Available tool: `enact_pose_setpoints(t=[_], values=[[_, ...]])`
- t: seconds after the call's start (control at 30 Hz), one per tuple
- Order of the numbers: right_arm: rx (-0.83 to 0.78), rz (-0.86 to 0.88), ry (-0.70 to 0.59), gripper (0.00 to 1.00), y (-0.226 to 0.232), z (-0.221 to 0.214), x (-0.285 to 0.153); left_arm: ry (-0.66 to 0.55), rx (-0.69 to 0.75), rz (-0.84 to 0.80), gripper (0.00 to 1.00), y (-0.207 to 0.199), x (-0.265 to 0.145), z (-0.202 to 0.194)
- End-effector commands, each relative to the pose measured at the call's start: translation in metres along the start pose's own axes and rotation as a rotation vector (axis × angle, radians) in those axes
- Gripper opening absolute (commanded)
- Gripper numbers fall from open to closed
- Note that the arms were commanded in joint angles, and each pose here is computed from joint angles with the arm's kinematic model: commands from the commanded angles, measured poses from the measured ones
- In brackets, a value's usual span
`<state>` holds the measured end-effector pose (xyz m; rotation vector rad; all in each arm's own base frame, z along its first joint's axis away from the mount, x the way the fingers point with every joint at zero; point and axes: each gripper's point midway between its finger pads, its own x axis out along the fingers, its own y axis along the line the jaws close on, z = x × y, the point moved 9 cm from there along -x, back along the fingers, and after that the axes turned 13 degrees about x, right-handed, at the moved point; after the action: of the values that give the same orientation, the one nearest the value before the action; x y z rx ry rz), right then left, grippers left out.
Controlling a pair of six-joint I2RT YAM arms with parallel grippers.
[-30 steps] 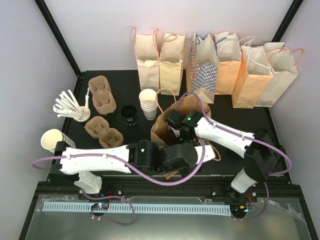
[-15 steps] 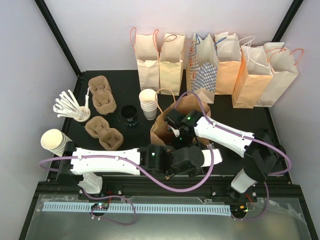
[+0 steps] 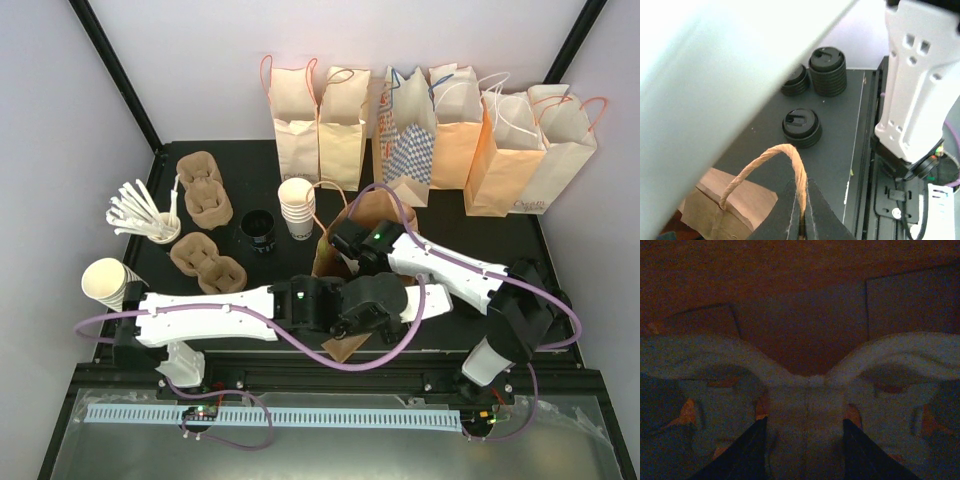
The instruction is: Pack the takeout coffee
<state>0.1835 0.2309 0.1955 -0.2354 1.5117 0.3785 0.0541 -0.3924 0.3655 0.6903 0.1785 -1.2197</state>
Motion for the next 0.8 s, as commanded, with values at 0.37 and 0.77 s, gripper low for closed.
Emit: enact_pose_setpoints(t=[0.37, 0.77], values=[[-0.024, -0.001, -0.022, 0.39, 0.003, 0.004, 0.004, -0.321, -0.167, -0.012, 0.02, 0.031, -0.067, 0.052], [-0.029, 0.033, -0.067, 0.39, -0.001, -0.005, 0.003, -0.202, -0.264, 0.071, 0.91, 0.057, -0.112, 0.051]])
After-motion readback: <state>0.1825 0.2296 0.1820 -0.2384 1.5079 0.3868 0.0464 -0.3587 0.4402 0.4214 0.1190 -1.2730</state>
